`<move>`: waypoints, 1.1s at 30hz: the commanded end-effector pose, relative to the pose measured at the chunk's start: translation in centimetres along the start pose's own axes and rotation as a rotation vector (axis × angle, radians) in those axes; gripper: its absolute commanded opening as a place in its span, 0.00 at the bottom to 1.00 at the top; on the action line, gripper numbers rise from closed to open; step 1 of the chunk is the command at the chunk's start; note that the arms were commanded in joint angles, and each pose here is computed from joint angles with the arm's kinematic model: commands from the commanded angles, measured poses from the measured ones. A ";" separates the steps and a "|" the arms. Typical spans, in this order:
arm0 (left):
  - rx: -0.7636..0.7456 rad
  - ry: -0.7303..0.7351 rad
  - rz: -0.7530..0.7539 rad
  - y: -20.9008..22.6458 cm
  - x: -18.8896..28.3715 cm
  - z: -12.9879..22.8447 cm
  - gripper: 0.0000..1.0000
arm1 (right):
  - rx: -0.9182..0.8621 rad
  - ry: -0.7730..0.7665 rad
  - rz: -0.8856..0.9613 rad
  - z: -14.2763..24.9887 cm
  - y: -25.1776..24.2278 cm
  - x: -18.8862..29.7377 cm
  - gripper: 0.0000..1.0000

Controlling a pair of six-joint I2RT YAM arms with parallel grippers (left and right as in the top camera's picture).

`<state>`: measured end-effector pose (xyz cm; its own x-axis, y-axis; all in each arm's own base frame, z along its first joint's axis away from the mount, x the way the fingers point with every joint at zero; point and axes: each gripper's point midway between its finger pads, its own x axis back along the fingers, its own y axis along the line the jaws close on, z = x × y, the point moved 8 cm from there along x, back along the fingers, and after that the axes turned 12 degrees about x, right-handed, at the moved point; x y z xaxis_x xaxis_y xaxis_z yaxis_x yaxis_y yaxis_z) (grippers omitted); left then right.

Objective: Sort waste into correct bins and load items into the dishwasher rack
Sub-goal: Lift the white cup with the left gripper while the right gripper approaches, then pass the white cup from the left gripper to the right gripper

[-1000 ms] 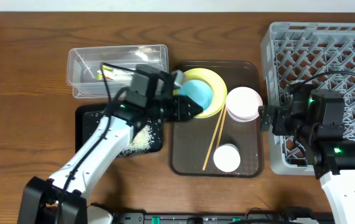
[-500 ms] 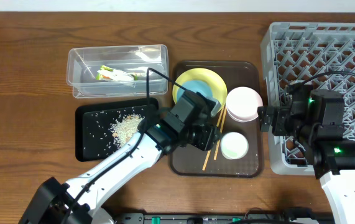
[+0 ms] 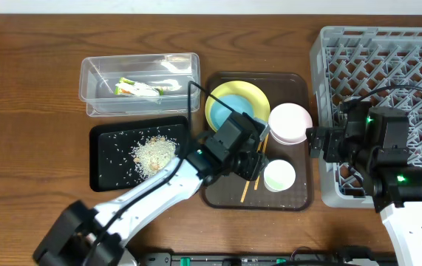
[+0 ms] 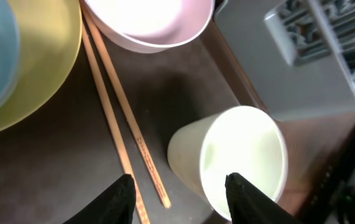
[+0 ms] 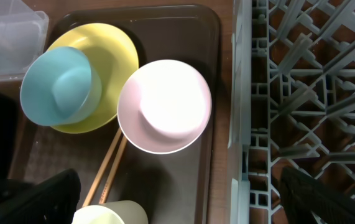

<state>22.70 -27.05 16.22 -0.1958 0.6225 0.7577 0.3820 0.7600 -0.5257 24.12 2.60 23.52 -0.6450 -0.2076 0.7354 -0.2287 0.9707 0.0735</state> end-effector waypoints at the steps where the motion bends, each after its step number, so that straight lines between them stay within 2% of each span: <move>1: -0.016 0.017 -0.020 0.2 -1.4 0.2 0.50 | 0.006 -0.018 -0.011 -0.4 0.3 0.4 0.99; 6: -0.037 0.063 -0.028 0.0 -3.6 1.4 0.49 | 0.006 -0.017 -0.011 -0.4 0.3 0.4 0.99; 7: -0.038 0.071 -0.042 0.1 -4.0 1.6 0.45 | 0.006 -0.017 -0.011 -0.4 0.3 0.4 0.99; 9: -0.027 0.089 -0.057 0.6 -4.6 1.9 0.29 | 0.006 -0.017 -0.011 -0.4 0.3 0.4 0.99; 12: -0.024 0.086 -0.057 0.5 -4.5 1.9 0.11 | 0.010 -0.017 -0.011 -0.4 0.3 0.4 0.99; 14: -0.022 0.068 -0.050 0.5 -4.0 1.5 0.06 | 0.009 -0.014 -0.006 -0.4 0.3 0.4 0.99; 17: 0.012 0.016 -0.042 0.7 -2.5 0.2 0.06 | 0.009 -0.014 0.004 -0.4 0.2 0.4 0.99; 21: 0.140 -0.105 -0.025 2.1 1.3 -2.6 0.06 | 0.008 -0.008 0.060 -0.3 -0.3 0.4 0.99; 24: 0.286 -0.192 0.029 4.4 4.4 -5.1 0.06 | 0.008 -0.008 0.087 -0.3 -0.6 0.4 0.99; 27: 0.431 -0.210 0.138 6.5 6.2 -6.7 0.06 | 0.005 -0.013 0.070 -0.5 -0.5 0.3 0.99; 30: 0.542 -0.183 0.299 8.1 7.6 -7.9 0.06 | 0.064 -0.021 -0.085 -0.6 0.9 -0.1 0.97; 33: 0.492 -0.127 0.492 8.0 8.7 -8.6 0.06 | 0.183 -0.058 -0.358 -0.8 3.2 -0.3 0.96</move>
<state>32.75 -16.52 20.70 -0.4095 0.7649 0.4972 0.0068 0.5476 -0.8367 24.46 3.45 23.44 -0.6280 -0.2977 0.7190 -0.3333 0.9378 0.0971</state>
